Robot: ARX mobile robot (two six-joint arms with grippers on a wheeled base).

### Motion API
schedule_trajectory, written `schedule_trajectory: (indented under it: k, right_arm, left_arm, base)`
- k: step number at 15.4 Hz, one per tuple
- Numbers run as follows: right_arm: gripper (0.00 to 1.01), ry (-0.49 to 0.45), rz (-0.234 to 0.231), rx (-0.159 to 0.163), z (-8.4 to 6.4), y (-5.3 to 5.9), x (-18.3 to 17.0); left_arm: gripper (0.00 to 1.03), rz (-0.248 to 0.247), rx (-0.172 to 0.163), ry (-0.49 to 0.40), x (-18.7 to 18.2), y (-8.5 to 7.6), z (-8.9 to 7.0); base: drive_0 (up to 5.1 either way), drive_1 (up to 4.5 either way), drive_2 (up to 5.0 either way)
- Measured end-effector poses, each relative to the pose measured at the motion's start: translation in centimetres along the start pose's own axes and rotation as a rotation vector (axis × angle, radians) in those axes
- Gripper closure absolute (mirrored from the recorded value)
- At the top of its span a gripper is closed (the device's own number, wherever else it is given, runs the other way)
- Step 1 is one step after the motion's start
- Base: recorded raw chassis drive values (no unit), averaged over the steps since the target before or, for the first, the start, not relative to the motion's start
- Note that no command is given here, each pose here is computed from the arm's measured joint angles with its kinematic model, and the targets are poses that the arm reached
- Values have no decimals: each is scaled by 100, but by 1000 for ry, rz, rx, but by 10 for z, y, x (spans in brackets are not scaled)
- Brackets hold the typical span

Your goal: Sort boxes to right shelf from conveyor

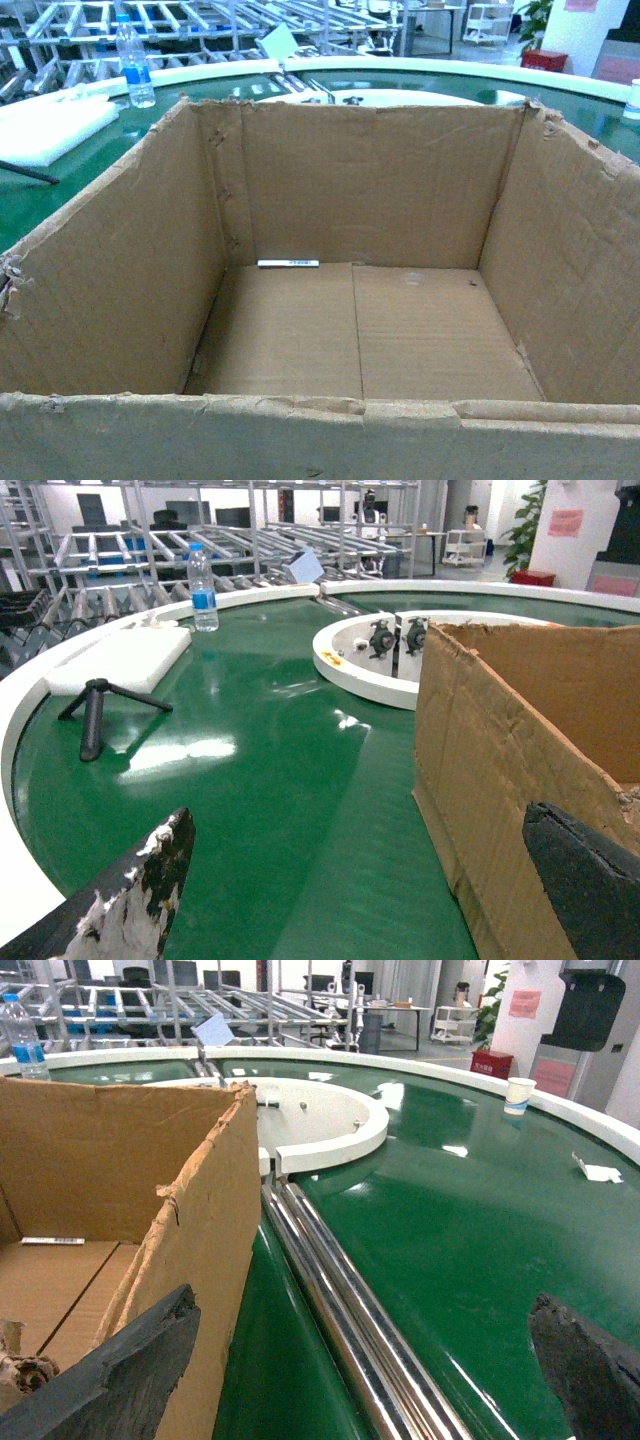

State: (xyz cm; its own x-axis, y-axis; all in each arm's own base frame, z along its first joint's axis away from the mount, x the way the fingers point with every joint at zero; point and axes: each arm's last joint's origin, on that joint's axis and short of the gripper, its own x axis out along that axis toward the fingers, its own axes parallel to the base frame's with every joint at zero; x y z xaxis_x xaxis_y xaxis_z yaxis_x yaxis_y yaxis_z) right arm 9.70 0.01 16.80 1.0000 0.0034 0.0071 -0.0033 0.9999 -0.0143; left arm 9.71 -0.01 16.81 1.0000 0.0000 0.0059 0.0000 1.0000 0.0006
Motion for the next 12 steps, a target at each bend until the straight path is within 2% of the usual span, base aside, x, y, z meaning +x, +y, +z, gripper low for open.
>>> schedule_trajectory:
  k: [12]
  right_arm:
    - [3,0,0,0,0,0,0]
  left_arm:
    - [5,0,0,0,0,0,0]
  base:
    - [0,0,0]
